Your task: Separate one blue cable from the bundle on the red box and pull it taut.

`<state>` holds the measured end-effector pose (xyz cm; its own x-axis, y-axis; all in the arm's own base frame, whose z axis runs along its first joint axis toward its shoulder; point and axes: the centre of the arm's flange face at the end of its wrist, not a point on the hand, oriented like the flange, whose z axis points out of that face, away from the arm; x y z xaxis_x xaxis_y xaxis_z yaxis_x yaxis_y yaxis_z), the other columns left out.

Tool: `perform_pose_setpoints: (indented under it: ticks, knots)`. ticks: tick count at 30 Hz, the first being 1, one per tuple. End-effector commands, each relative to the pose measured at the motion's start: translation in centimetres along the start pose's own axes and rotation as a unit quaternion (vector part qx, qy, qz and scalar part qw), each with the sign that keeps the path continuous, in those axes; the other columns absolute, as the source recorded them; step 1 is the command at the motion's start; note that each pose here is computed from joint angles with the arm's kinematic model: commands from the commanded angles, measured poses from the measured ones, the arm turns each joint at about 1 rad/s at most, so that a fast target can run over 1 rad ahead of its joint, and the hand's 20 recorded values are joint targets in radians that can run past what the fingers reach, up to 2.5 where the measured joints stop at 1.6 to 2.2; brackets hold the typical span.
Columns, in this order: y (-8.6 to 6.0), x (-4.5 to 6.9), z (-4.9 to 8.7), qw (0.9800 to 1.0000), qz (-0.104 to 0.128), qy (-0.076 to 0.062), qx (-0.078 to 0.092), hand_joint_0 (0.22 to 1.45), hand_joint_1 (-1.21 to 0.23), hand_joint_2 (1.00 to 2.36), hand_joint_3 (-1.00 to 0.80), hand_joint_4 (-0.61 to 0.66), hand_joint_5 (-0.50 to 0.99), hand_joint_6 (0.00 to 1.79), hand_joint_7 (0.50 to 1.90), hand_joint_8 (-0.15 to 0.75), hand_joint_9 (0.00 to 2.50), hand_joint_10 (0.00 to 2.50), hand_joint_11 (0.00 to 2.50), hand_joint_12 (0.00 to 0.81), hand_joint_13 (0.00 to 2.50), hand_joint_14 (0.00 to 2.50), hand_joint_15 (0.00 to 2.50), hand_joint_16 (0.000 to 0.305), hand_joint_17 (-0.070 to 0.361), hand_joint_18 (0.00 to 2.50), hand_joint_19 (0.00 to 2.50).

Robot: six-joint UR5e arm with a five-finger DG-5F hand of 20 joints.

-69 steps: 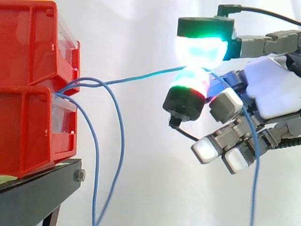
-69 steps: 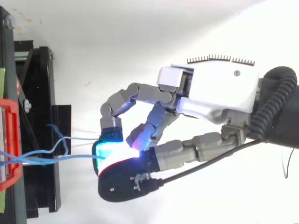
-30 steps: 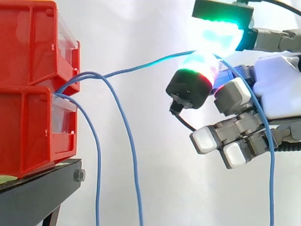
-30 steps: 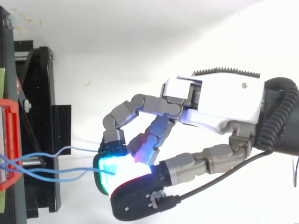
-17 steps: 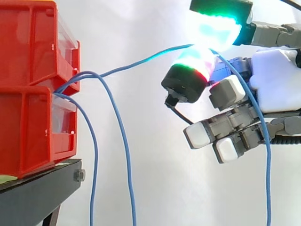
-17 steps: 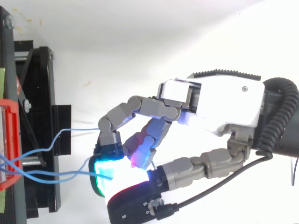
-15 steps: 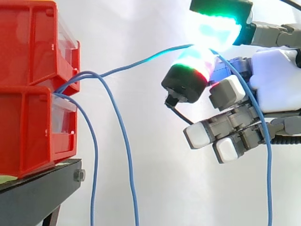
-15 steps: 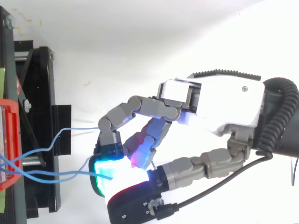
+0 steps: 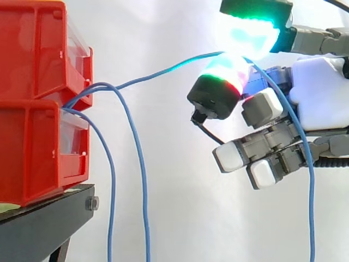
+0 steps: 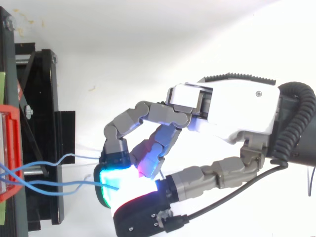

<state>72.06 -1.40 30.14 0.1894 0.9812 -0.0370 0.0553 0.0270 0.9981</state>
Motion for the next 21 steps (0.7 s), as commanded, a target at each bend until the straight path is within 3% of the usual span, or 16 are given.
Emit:
perform_pose_setpoints:
  ticks: [1,21]
  knots:
    - [0.00,0.02,0.00,1.0000,0.000,0.000,0.000,0.62,-0.84,1.01,0.06,-0.09,-0.11,0.91,1.21,0.383,1.18,0.01,0.65,0.430,0.86,0.01,0.36,0.057,0.129,0.89,0.35]
    - [0.00,0.02,0.00,1.0000,0.000,0.000,0.000,0.62,-0.84,1.01,0.04,-0.09,-0.11,0.91,1.18,0.379,1.19,0.01,0.64,0.422,0.87,0.01,0.38,0.056,0.126,0.87,0.35]
